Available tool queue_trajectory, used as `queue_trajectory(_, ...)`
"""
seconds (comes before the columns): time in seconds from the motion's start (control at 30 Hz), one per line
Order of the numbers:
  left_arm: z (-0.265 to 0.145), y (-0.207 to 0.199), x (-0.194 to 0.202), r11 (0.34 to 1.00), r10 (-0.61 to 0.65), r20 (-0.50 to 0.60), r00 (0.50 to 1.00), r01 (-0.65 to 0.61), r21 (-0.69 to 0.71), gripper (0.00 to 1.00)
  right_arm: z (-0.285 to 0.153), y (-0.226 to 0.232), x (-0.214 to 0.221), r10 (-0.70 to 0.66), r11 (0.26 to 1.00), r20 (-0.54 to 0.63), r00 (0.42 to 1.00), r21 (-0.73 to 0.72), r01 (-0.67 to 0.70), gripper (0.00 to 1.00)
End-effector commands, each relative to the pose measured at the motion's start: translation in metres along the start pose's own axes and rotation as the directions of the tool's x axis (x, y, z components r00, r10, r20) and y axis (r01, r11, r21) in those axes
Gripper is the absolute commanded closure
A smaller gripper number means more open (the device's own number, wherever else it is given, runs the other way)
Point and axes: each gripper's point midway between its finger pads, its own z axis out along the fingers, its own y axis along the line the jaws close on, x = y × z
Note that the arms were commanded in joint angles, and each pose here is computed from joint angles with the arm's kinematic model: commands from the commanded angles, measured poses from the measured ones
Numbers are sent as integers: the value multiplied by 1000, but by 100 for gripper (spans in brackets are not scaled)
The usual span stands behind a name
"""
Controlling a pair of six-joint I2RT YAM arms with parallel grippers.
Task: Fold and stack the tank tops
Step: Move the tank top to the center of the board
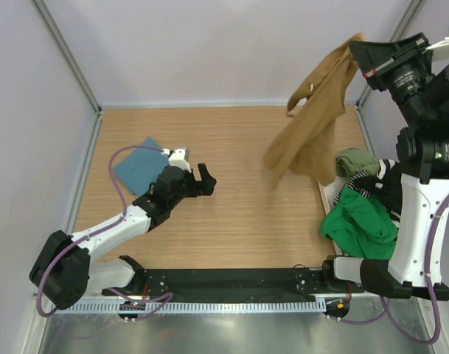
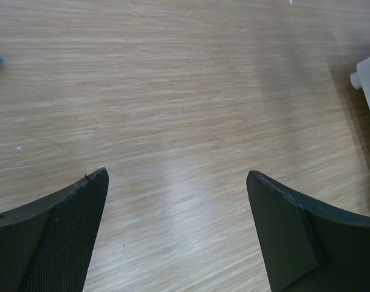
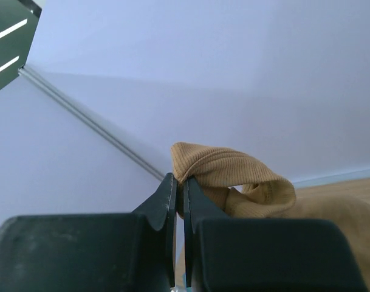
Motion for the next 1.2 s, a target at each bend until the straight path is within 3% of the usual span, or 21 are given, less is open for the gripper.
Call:
queue_trajectory(0.0,-11,12,-32,997,1,144,990,11,-81,4,-1,35,23,29,985,-151,988,-167,-55,99)
queue_trajectory(0.07,-20,32,-38,981,-27,183,983,62,-186,0,6,36,50,42,976,-273,961,-193,-98,99)
queue_trajectory(0.1,-30,50,-48,956,-26,252,967,98,-278,0,6,42,64,31,972,-311,950,-212,-101,99)
queue_trajectory(0.17,-44,66,-50,928,-65,310,949,172,-330,0,6,51,97,-10,972,-371,929,-223,-79,99)
queue_trajectory(0.37,-52,59,-56,950,-71,361,930,173,-259,0,9,69,193,-62,961,-599,798,-252,-115,99)
queue_trajectory(0.43,-55,59,-58,951,-57,355,933,159,-266,0,15,70,216,-105,964,-632,767,-255,-79,99)
queue_trajectory(0.57,-63,64,-62,943,-52,377,925,170,-287,0,-5,114,241,-199,919,-666,719,-383,-100,99)
queue_trajectory(0.7,-73,72,-65,926,-65,404,913,206,-316,0,-23,132,232,-253,874,-652,715,-470,-119,99)
queue_trajectory(0.77,-78,73,-66,924,-68,413,908,213,-316,0,-19,116,221,-264,906,-605,751,-422,-21,99)
queue_trajectory(0.8,-79,72,-66,926,-69,416,907,213,-311,1,-17,99,230,-270,924,-616,740,-382,20,99)
queue_trajectory(0.93,-81,73,-67,925,-70,421,904,217,-311,1,2,-2,232,-213,971,-593,776,-42,235,99)
queue_trajectory(0.97,-81,73,-68,925,-69,421,904,216,-313,1,1,-26,217,-217,956,-546,810,49,289,99)
queue_trajectory(1.0,-80,73,-67,925,-69,418,906,215,-314,0,-3,-70,238,-204,930,-586,784,135,342,99)
queue_trajectory(1.07,-79,72,-68,926,-71,417,906,215,-311,0,-8,-115,221,-196,888,-529,826,261,379,99)
queue_trajectory(1.13,-76,72,-66,925,-67,404,912,209,-317,0,-25,-171,239,-178,819,-559,810,373,437,98)
queue_trajectory(1.17,-75,71,-66,926,-68,401,914,207,-314,0,-33,-187,239,-180,781,-558,810,419,463,72)
